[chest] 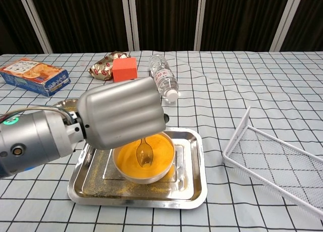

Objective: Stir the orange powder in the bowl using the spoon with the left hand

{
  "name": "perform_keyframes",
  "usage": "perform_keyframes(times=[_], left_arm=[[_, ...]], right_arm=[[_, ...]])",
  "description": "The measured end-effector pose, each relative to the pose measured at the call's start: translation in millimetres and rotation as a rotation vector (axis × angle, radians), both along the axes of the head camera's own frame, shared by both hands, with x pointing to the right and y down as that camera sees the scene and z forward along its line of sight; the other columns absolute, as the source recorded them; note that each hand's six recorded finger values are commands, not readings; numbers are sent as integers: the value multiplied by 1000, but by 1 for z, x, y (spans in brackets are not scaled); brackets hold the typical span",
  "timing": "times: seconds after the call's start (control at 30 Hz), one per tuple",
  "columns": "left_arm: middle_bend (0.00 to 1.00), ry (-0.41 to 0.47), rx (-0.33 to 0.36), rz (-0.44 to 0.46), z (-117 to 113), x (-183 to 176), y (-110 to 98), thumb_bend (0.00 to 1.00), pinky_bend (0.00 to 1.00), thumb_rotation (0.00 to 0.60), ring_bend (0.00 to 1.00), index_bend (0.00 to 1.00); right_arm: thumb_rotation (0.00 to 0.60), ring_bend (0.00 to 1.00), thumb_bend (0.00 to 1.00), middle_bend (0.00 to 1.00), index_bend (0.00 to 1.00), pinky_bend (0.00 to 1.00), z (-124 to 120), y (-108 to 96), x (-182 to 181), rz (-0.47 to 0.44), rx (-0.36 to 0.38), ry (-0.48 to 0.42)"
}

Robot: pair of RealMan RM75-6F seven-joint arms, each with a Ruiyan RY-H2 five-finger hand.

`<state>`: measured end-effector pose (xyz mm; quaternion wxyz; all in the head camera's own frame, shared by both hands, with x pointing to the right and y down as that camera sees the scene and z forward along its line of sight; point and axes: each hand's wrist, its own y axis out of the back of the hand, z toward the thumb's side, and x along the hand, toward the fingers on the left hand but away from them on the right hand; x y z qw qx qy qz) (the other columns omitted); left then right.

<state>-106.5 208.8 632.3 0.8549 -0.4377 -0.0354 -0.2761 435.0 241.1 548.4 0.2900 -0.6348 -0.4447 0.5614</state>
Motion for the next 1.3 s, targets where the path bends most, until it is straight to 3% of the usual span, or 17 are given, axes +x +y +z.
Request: perform_keyframes(times=[0.57, 0.97, 1.3], left_arm=[[1000, -42, 45, -78, 11, -6, -24, 809, 961, 600, 924, 837], [1000, 61, 1, -101, -14, -3, -19, 809, 961, 600, 924, 837], [1000, 68, -17, -82, -14, 13, -6, 809, 961, 600, 924, 837]], right_arm=[[600, 0, 360, 0, 0, 0, 0, 0, 0, -1, 0, -3], [600, 0, 360, 0, 0, 0, 0, 0, 0, 0, 0, 2], [600, 0, 359, 0, 0, 0, 0, 0, 1, 2, -1, -1]])
